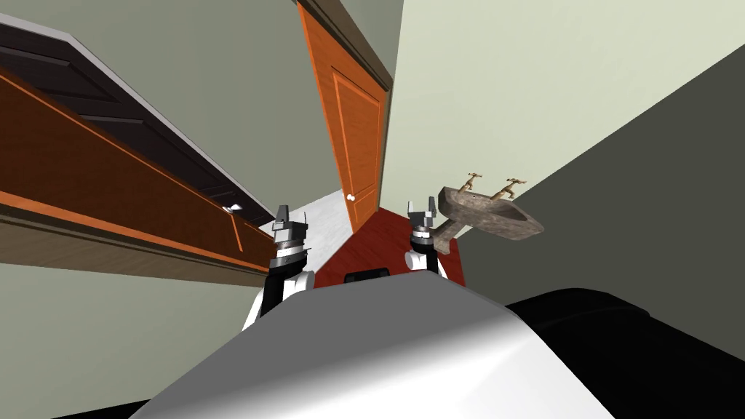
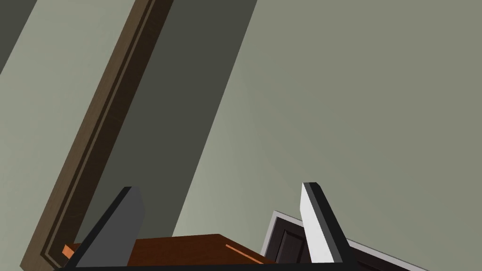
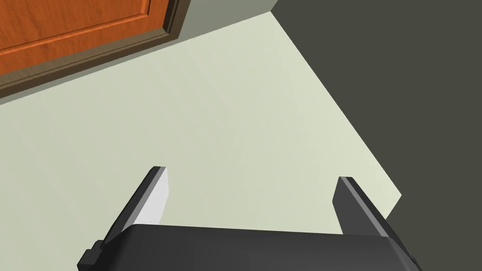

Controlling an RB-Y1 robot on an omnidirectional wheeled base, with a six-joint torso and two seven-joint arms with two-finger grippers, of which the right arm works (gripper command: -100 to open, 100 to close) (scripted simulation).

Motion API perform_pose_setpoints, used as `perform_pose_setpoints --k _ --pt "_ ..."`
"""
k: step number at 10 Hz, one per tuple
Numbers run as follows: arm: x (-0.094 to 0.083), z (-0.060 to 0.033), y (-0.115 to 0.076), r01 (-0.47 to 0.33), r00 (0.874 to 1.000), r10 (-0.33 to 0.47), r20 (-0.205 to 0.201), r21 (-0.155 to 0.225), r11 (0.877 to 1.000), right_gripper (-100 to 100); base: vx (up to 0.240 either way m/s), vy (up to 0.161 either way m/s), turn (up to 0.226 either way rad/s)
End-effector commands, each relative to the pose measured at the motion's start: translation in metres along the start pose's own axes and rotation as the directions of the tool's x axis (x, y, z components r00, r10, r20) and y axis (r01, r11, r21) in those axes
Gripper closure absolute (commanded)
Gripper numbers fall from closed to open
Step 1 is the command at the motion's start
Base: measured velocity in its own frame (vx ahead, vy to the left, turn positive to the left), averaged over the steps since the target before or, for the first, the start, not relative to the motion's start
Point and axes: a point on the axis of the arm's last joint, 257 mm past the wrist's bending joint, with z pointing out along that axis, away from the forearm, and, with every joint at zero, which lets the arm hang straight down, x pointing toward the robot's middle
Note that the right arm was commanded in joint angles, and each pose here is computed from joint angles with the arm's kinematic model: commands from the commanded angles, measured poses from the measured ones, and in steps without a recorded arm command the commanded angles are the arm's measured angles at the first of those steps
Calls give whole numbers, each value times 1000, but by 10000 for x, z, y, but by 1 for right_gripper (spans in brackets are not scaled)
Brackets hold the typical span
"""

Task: Push the door open

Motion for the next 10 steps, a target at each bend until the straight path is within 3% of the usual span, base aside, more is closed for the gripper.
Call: perform_pose_setpoints --k 1,5,7,10 --pt "57 -25 -126 -54 998 55 -9 20 998 -100 100 -12 -21" --pt "224 -83 -416 -174 984 176 -25 71 982 -100 88 -11 -19" --pt "327 -123 -576 -239 970 243 -31 101 966 -100 94 -9 -23" --pt "492 -195 -808 -330 940 339 -35 149 932 -100 94 -17 -20"
